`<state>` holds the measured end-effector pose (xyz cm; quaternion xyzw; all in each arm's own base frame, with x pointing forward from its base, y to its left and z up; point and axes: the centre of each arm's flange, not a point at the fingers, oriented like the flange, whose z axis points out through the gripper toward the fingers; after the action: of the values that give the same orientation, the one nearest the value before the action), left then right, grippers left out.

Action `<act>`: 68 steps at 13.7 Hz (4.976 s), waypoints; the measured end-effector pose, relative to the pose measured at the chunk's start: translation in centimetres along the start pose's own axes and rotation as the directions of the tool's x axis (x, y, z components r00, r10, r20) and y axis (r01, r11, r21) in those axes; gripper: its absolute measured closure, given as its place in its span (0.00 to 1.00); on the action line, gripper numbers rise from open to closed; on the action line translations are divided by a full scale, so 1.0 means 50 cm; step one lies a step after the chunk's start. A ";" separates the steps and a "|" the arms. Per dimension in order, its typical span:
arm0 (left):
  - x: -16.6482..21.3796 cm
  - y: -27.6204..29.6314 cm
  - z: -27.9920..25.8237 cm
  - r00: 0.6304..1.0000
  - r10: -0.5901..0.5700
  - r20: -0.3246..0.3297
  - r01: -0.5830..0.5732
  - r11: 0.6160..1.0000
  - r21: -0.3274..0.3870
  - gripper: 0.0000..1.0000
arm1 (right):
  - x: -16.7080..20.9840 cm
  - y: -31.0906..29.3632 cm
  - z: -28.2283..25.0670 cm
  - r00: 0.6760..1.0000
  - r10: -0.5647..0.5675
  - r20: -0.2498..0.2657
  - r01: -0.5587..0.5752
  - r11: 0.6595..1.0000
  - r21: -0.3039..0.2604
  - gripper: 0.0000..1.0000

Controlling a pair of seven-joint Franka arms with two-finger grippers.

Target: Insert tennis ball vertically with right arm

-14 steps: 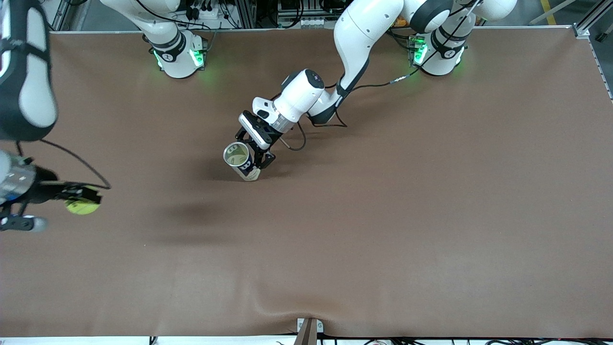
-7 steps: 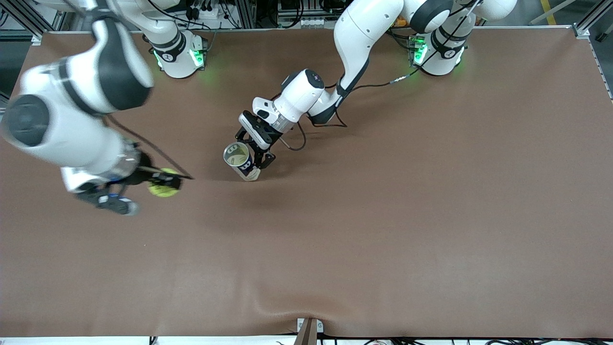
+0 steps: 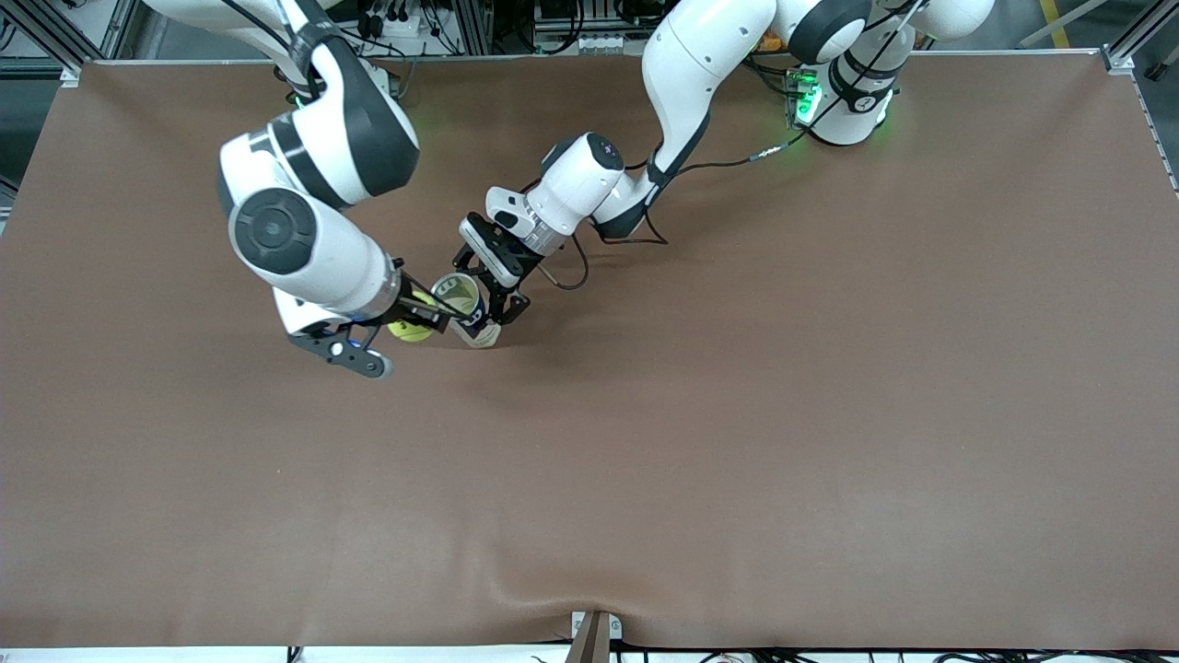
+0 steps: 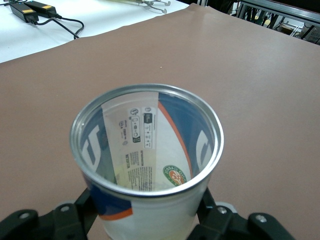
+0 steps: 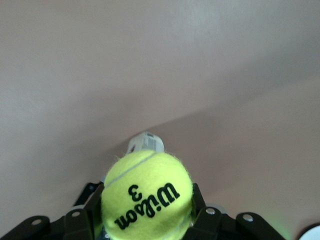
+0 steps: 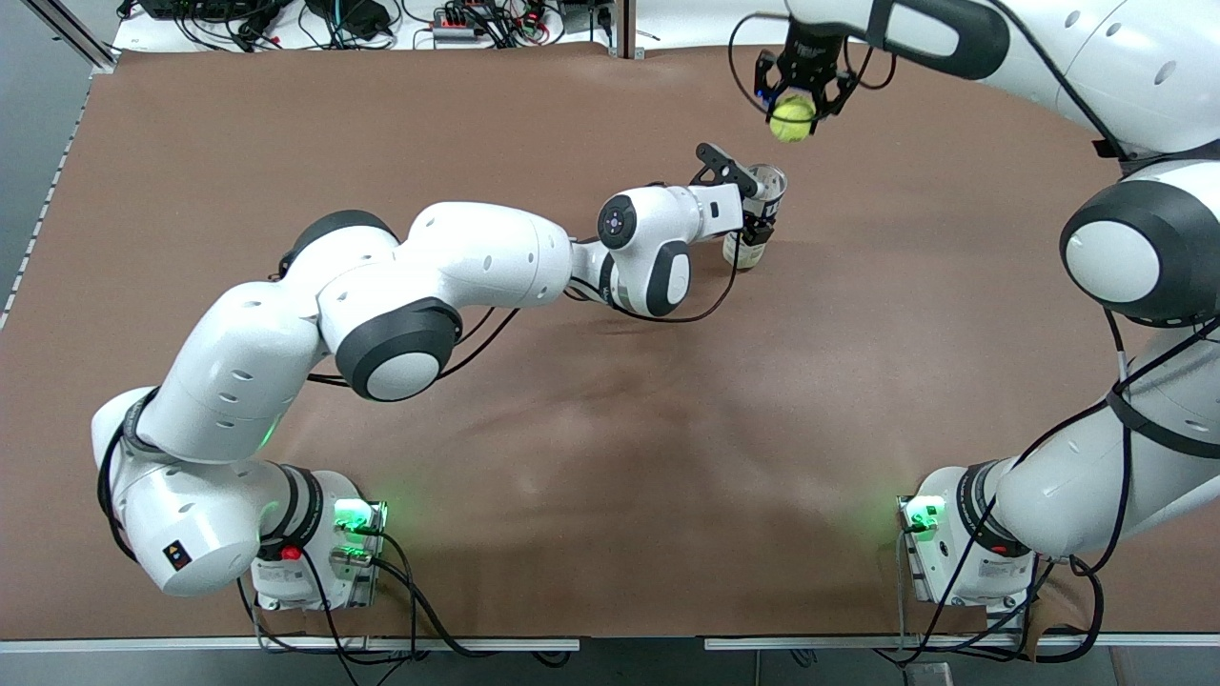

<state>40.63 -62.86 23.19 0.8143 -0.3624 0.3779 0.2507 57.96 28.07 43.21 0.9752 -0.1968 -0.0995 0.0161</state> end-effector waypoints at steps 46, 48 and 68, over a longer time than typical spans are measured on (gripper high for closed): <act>-0.019 0.006 0.009 1.000 0.004 0.006 -0.004 1.000 0.001 0.19 | 0.041 0.092 -0.010 0.977 -0.087 0.196 0.089 0.996 -0.002 0.00; -0.020 0.006 0.009 1.000 0.004 0.007 -0.004 1.000 0.001 0.19 | 0.093 0.164 -0.067 0.980 -0.098 0.171 0.093 0.995 0.037 0.00; -0.048 0.003 0.023 1.000 0.003 0.028 -0.003 1.000 0.003 0.08 | 0.093 0.166 -0.085 0.979 -0.174 0.107 0.181 0.981 -0.063 0.00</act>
<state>39.92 -62.78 20.65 0.8193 -0.3667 0.3673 0.2437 59.84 18.59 47.08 0.9814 -0.1058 -0.1569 0.0323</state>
